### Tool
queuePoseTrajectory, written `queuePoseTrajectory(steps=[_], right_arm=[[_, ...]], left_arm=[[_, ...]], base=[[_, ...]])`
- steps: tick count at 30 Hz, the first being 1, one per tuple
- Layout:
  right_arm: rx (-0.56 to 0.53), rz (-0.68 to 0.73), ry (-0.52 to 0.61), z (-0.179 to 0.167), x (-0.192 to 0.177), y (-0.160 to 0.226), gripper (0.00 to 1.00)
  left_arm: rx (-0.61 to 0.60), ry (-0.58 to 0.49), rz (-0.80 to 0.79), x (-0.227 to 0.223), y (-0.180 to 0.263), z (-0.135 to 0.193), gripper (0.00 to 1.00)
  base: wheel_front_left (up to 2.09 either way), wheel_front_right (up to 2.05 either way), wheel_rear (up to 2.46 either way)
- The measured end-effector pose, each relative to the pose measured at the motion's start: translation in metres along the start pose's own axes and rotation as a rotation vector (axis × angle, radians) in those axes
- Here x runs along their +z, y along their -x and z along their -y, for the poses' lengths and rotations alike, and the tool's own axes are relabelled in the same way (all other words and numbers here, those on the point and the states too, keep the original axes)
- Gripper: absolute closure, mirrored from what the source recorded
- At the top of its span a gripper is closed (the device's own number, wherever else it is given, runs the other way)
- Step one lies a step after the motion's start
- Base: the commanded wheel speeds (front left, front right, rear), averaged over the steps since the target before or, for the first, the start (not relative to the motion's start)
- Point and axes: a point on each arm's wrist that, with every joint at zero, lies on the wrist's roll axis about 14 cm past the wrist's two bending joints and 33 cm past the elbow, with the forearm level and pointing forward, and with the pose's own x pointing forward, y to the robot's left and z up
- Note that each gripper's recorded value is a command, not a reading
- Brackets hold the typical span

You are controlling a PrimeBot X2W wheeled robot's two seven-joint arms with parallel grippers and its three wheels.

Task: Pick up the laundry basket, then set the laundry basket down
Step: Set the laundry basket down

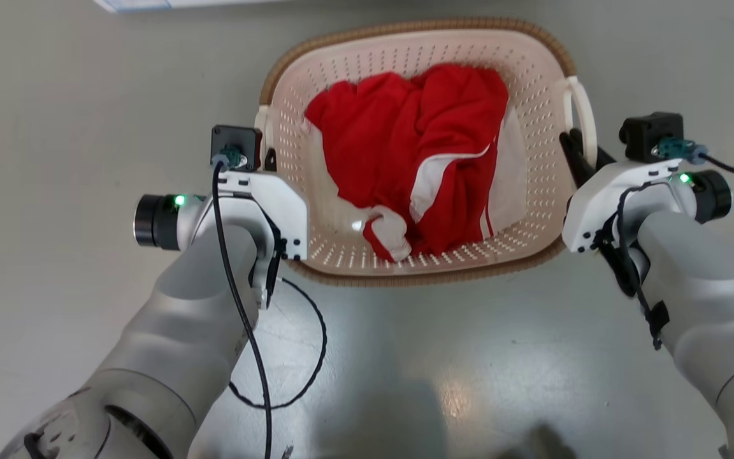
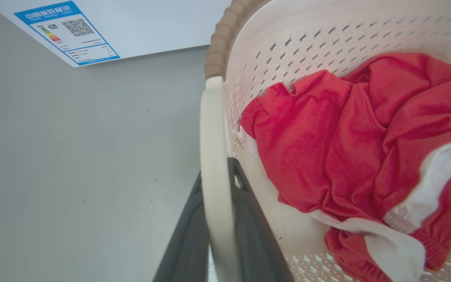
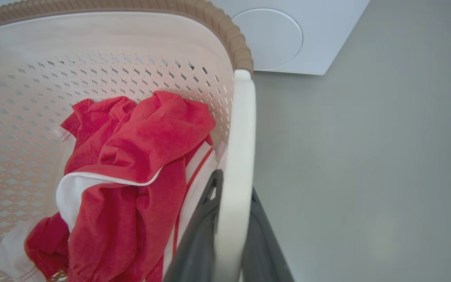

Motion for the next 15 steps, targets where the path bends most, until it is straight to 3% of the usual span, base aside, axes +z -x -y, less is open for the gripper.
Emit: queuePoseTrajectory(steps=[15], right_arm=[[0.005, -0.016, -0.002, 0.011, -0.019, -0.037, 1.0]], left_arm=[[-0.002, 0.014, -0.005, -0.013, -0.039, -0.003, 1.0]], base=[[0.0, 0.0, 0.0]])
